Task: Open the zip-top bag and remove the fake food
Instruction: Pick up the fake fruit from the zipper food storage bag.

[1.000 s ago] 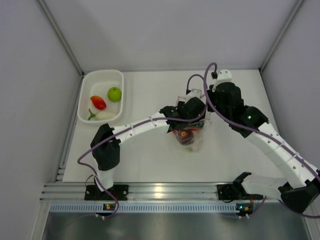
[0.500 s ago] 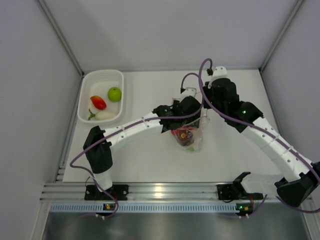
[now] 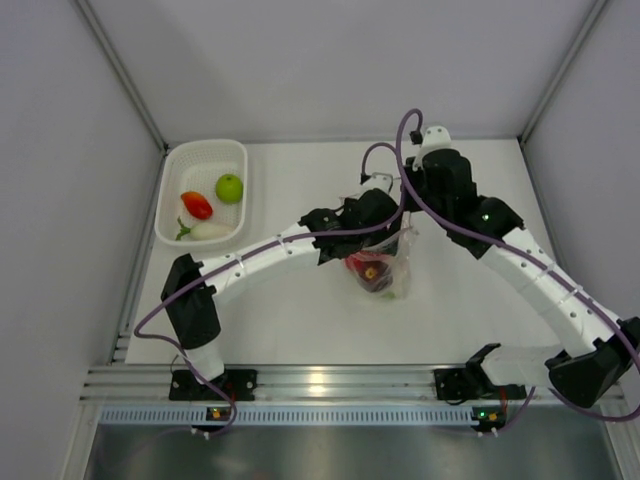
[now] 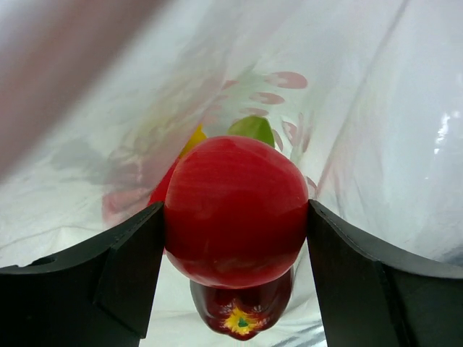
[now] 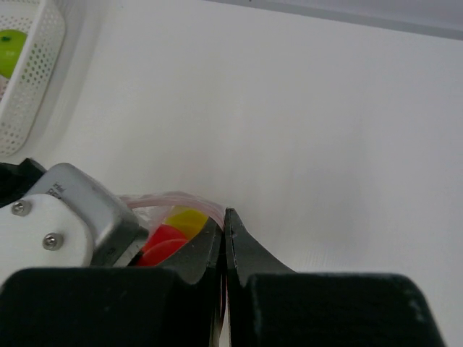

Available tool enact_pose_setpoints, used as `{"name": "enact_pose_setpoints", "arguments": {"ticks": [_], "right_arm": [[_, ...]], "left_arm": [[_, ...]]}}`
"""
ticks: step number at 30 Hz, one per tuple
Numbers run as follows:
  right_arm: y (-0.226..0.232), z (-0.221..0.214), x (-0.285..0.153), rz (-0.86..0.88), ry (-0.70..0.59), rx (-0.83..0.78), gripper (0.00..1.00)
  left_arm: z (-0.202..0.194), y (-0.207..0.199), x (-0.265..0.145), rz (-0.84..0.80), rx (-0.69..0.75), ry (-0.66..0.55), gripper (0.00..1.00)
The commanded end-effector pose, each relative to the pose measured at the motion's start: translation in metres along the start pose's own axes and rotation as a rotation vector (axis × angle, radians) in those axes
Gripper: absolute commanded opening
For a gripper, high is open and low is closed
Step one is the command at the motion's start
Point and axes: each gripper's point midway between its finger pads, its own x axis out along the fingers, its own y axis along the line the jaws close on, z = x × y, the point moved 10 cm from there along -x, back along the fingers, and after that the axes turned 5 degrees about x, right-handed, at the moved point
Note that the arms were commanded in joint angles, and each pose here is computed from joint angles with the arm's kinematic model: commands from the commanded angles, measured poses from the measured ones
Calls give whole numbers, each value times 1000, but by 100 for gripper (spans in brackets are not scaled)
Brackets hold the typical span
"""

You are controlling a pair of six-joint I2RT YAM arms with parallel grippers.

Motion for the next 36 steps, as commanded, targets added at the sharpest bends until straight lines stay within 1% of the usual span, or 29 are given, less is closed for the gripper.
{"name": "enact_pose_setpoints", "arguments": {"ticks": [1, 3, 5, 6, 8, 9, 10, 11, 13, 16, 19, 20, 22, 24, 28, 34, 36], "right_arm": [[8, 1, 1, 141, 16, -60, 0], [10, 4, -5, 187, 7, -80, 0], [11, 5, -8, 206, 21, -93, 0], [10, 3, -6, 202, 35, -106, 0], [9, -1, -5, 208, 50, -139, 0], [8, -1, -5, 211, 50, -150, 0], [8, -2, -5, 212, 55, -155, 0], [6, -4, -5, 212, 58, -165, 0], [6, -3, -6, 225, 53, -166, 0], [10, -3, -7, 284, 60, -175, 0], [14, -7, -8, 337, 74, -181, 0], [15, -9, -9, 346, 75, -184, 0], [16, -13, -11, 350, 72, -182, 0], [11, -13, -9, 297, 43, -171, 0], [6, -16, -8, 219, 31, -154, 0], [5, -16, -9, 147, 15, -107, 0], [3, -15, -9, 121, 4, -96, 0]], "left_arm": [[47, -35, -63, -313, 83, -218, 0], [43, -34, -62, -333, 100, -217, 0], [45, -33, -66, -361, 121, -254, 0], [35, -31, -62, -393, 154, -236, 0], [40, -27, -72, -426, 192, -320, 0], [31, -24, -68, -430, 219, -315, 0], [31, -20, -70, -430, 261, -343, 0], [34, -18, -77, -439, 269, -388, 0], [31, -12, -77, -417, 305, -409, 0], [37, -7, -79, -380, 328, -456, 0], [47, -7, -75, -305, 312, -483, 0], [51, -4, -74, -240, 290, -497, 0], [57, -6, -73, -201, 249, -503, 0], [58, -7, -73, -198, 224, -486, 0], [62, -9, -84, -246, 177, -496, 0], [68, -8, -106, -301, 98, -524, 0], [69, -5, -112, -285, 72, -527, 0]]}}
